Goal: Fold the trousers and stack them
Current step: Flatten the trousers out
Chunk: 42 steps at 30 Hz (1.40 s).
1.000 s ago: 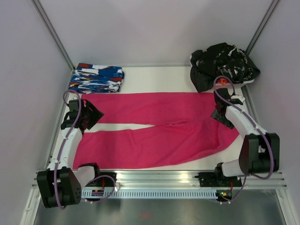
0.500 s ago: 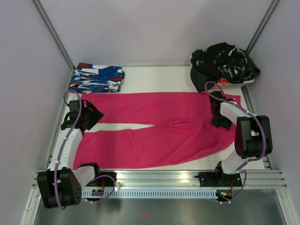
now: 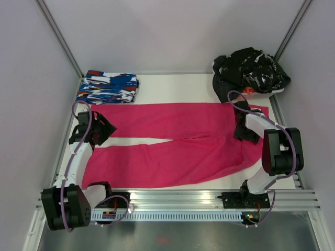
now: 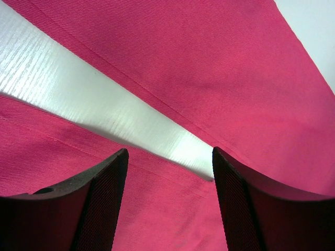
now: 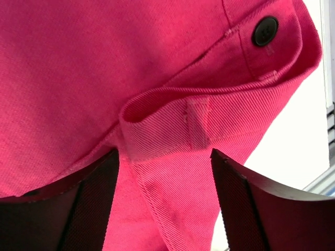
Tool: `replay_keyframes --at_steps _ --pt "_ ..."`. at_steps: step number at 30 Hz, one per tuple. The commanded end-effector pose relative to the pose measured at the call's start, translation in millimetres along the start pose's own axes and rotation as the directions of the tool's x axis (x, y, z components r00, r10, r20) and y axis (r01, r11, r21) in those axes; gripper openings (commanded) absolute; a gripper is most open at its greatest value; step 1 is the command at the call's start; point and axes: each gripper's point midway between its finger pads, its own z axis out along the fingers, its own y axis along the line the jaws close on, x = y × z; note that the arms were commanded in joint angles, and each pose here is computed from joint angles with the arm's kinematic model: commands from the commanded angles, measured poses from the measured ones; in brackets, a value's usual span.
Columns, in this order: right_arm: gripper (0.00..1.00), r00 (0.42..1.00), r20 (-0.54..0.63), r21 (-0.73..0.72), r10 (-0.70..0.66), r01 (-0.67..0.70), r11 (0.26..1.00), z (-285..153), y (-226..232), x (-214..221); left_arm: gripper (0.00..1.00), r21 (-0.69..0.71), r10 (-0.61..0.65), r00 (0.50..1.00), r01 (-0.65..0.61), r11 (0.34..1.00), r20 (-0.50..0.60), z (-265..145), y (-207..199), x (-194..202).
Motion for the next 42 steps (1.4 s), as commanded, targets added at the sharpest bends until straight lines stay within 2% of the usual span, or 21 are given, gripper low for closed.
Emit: replay_keyframes --at_steps 1,2,4,5,9,13,17,18,20,21,24,25,28,30,34,35,36,37,38,41,42 --pt "0.74 0.999 0.052 0.003 0.016 -0.016 1.000 4.7 6.7 -17.0 0.71 0.033 0.035 0.999 -0.035 0.999 0.016 1.7 -6.0 -3.8" --pt "0.60 0.999 0.051 0.017 0.009 -0.009 1.000 7.0 5.5 -17.0 0.71 0.033 0.035 0.999 -0.035 0.999 0.016 1.7 -6.0 -3.8" --pt "0.47 0.999 0.037 0.035 -0.008 0.007 0.999 11.7 5.9 -15.7 0.71 0.032 0.035 0.999 -0.035 0.999 0.017 1.4 -5.7 -3.9" --pt "0.31 0.999 0.033 0.042 -0.012 0.011 0.999 12.1 5.0 -15.2 0.71 0.028 0.034 0.999 -0.035 0.999 0.019 1.2 -5.1 -4.3" --pt "0.00 0.998 0.062 0.122 -0.011 0.004 0.992 1.0 -15.9 -21.1 0.71 0.024 0.033 0.999 -0.034 0.999 0.019 1.3 -4.3 -4.5" --pt "0.00 0.993 0.114 0.163 0.043 -0.061 0.985 -23.8 -40.0 -26.9 0.71 0.032 0.032 0.999 -0.033 0.999 0.022 0.4 -7.2 -6.7" --pt "0.00 0.962 0.156 0.166 0.225 -0.250 0.954 -49.4 -64.6 -12.7 0.71 0.040 0.026 0.999 -0.027 0.999 0.022 0.5 -9.4 -7.1" --pt "0.00 0.918 0.204 0.130 0.339 -0.368 0.921 -61.9 -72.2 -11.4 0.71 0.040 0.027 0.999 -0.028 0.999 0.023 0.3 -9.7 -7.6" --pt "0.00 0.863 0.253 0.108 0.437 -0.474 0.874 -67.8 -85.9 -5.5 0.71 0.035 0.029 0.999 -0.030 0.999 0.026 -0.4 -8.3 -7.5" --pt "0.01 0.809 0.275 0.070 0.520 -0.556 0.828 -72.0 -93.3 1.7 0.71 0.033 0.030 0.999 -0.031 0.999 0.029 -1.0 -7.9 -7.9" --pt "0.24 0.736 0.250 0.052 0.629 -0.659 0.750 -70.5 -107.2 22.6 0.71 0.033 0.030 0.999 -0.031 0.999 0.029 -1.9 -8.0 -8.0" --pt "0.51 0.724 0.222 0.061 0.653 -0.679 0.732 -67.4 -107.9 30.2 0.72 0.037 0.031 0.999 -0.032 0.999 0.034 -2.5 -8.9 -9.0" --pt "0.93 0.728 0.153 0.082 0.669 -0.684 0.725 -58.9 -100.7 45.8 0.72 0.041 0.032 0.999 -0.034 0.999 0.042 -4.1 -10.9 -10.4" --pt "0.95 0.743 0.141 0.101 0.654 -0.668 0.737 -62.9 -102.9 44.8 0.72 0.049 0.035 0.999 -0.037 0.998 0.035 -3.3 -13.3 -8.8" --pt "0.95 0.737 0.250 0.086 0.628 -0.663 0.744 -98.2 -129.0 9.2 0.72 0.043 0.039 0.999 -0.040 0.998 0.026 -1.5 -12.1 -6.4" --pt "0.95 0.691 0.310 0.004 0.653 -0.688 0.726 -118.9 -135.8 -14.7 0.72 0.043 0.040 0.999 -0.041 0.998 0.027 -2.1 -12.2 -6.6" --pt "0.95 0.682 0.330 -0.062 0.653 -0.675 0.736 -129.2 -134.3 -28.5 0.72 0.038 0.043 0.999 -0.044 0.998 0.028 -2.2 -11.4 -7.0" --pt "0.95 0.716 0.370 -0.133 0.592 -0.589 0.797 -144.0 -134.0 -42.5 0.72 0.026 0.043 0.998 -0.045 0.999 0.041 -2.7 -9.3 -9.8" --pt "0.95 0.687 0.394 -0.231 0.611 -0.570 0.789 -155.5 -126.2 -61.5 0.72 0.021 0.045 0.998 -0.046 0.999 0.043 -2.6 -8.3 -10.0" --pt "0.95 0.722 0.359 -0.404 0.592 -0.451 0.796 -165.3 -90.2 -80.2 0.72 0.018 0.051 0.998 -0.052 0.998 0.036 -2.7 -8.0 -10.0" --pt "0.92 0.756 0.320 -0.429 0.570 -0.421 0.799 -153.8 -71.1 -80.5 0.72 0.010 0.054 0.998 -0.055 0.998 0.026 -2.1 -6.2 -8.7"
